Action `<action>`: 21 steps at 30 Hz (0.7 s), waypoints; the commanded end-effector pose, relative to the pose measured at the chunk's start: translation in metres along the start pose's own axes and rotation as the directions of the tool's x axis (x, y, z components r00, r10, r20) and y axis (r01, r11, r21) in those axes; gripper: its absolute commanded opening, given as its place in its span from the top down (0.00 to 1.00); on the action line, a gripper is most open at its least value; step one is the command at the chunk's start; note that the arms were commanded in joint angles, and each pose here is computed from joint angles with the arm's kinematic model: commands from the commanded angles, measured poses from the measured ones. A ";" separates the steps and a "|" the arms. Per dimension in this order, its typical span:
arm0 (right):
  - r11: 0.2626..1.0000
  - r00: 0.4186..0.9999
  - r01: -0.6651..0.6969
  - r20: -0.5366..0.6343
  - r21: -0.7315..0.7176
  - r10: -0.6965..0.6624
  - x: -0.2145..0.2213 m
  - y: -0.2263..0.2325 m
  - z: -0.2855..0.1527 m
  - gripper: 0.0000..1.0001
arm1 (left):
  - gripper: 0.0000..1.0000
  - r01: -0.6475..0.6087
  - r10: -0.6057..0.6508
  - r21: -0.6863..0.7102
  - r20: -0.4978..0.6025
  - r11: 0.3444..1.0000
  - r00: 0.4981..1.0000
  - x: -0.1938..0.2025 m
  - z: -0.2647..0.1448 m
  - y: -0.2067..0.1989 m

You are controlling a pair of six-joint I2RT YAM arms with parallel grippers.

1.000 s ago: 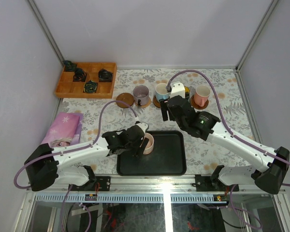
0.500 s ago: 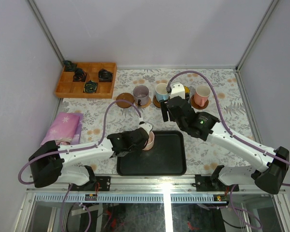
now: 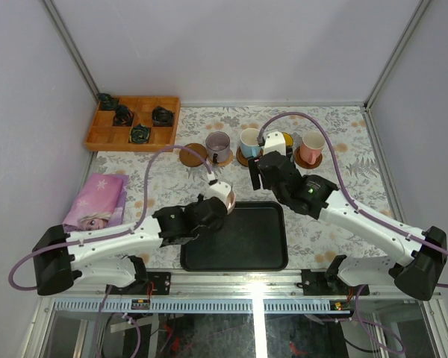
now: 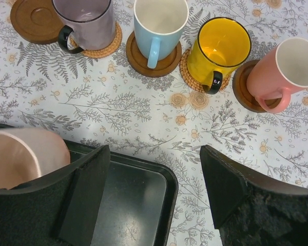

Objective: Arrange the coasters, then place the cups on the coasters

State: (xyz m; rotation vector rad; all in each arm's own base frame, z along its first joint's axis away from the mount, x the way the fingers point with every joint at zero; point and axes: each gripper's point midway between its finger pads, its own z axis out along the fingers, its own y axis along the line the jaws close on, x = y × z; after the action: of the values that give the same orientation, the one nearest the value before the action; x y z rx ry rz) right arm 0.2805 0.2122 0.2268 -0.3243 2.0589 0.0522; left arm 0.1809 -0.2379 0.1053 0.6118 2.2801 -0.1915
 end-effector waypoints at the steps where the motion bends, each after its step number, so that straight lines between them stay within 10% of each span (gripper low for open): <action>1: 0.998 0.994 -0.068 0.081 0.011 0.067 -0.022 -0.005 -0.004 0.22 | 1.00 0.116 -0.079 -0.120 0.279 0.986 0.957 -0.080 -0.033 0.026; 21: 0.985 0.986 -0.147 0.088 0.093 0.138 -0.042 -0.043 0.018 0.21 | 1.00 0.479 -0.366 -0.248 0.390 0.842 0.845 -0.144 0.035 0.210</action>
State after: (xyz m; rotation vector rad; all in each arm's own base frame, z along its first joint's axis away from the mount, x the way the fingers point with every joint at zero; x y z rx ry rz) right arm 0.3086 0.1881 0.2296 -0.2025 2.0552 0.0004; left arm 0.3354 -0.1073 0.1452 -0.0811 2.2049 0.0594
